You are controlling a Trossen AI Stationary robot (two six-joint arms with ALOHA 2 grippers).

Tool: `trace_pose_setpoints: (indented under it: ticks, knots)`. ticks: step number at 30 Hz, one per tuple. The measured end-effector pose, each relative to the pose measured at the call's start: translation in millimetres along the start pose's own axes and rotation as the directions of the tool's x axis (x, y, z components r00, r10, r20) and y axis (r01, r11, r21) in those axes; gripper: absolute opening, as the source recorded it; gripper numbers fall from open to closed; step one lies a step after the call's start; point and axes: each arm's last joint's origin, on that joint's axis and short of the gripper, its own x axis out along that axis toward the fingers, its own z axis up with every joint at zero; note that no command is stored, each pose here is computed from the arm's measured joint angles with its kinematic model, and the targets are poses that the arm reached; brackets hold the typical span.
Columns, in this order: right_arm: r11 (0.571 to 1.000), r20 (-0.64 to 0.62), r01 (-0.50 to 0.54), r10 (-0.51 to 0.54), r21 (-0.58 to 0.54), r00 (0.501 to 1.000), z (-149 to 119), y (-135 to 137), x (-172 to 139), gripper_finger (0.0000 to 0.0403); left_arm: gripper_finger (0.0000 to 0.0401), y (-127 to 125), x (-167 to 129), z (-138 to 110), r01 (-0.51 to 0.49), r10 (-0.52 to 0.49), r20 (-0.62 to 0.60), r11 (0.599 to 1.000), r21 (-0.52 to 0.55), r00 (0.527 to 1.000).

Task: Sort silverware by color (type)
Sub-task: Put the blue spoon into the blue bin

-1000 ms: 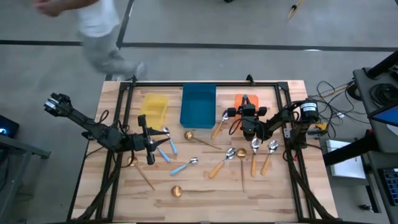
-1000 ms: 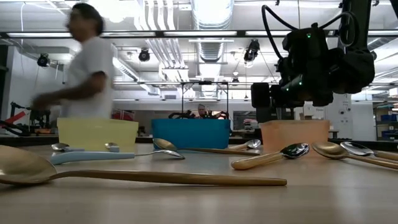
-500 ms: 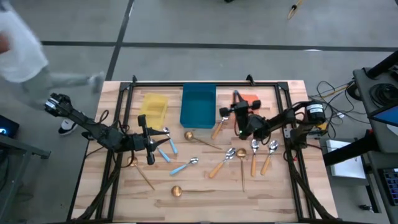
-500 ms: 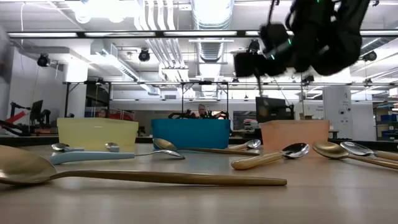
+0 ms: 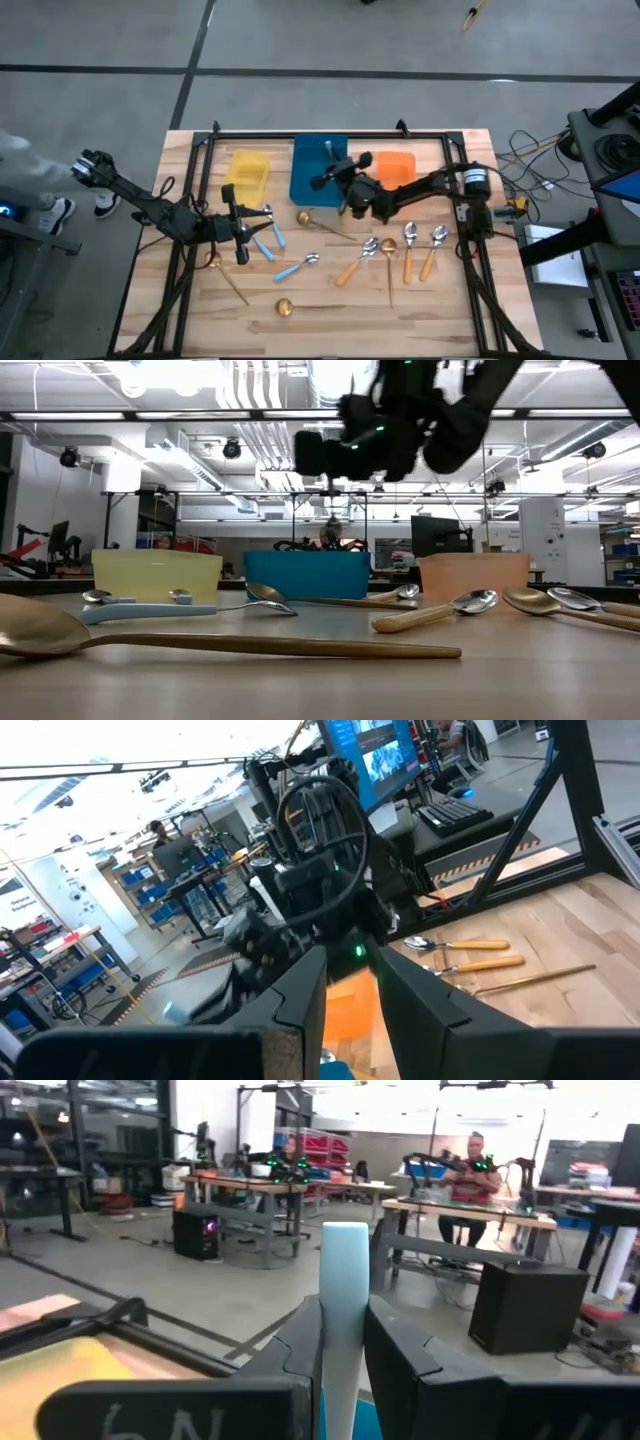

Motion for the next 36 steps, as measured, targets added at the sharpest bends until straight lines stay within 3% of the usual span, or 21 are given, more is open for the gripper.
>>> trace_pose_setpoints:
  ticks: [8,13,23,36]
  knots:
    - [0.998,0.011,0.048,-0.048,0.038,0.999,-16,28,32,0.0042,0.0075,1,-1,1,-0.003,0.003,0.003,1.000,-0.006,1.000]
    - [0.985,-0.020,0.146,-0.145,0.088,0.989,-28,27,43,0.0047,0.0075,1,-1,1,-0.005,0.005,0.004,1.000,-0.009,1.000]
    - [0.972,-0.024,0.164,-0.163,0.169,0.986,-32,21,51,0.0050,0.0075,1,-1,1,-0.005,0.005,0.004,1.000,-0.009,1.000]
    - [0.975,-0.059,0.166,-0.158,0.150,0.986,-51,23,52,0.0052,0.0075,2,-1,1,-0.006,0.006,0.005,1.000,-0.010,1.000]
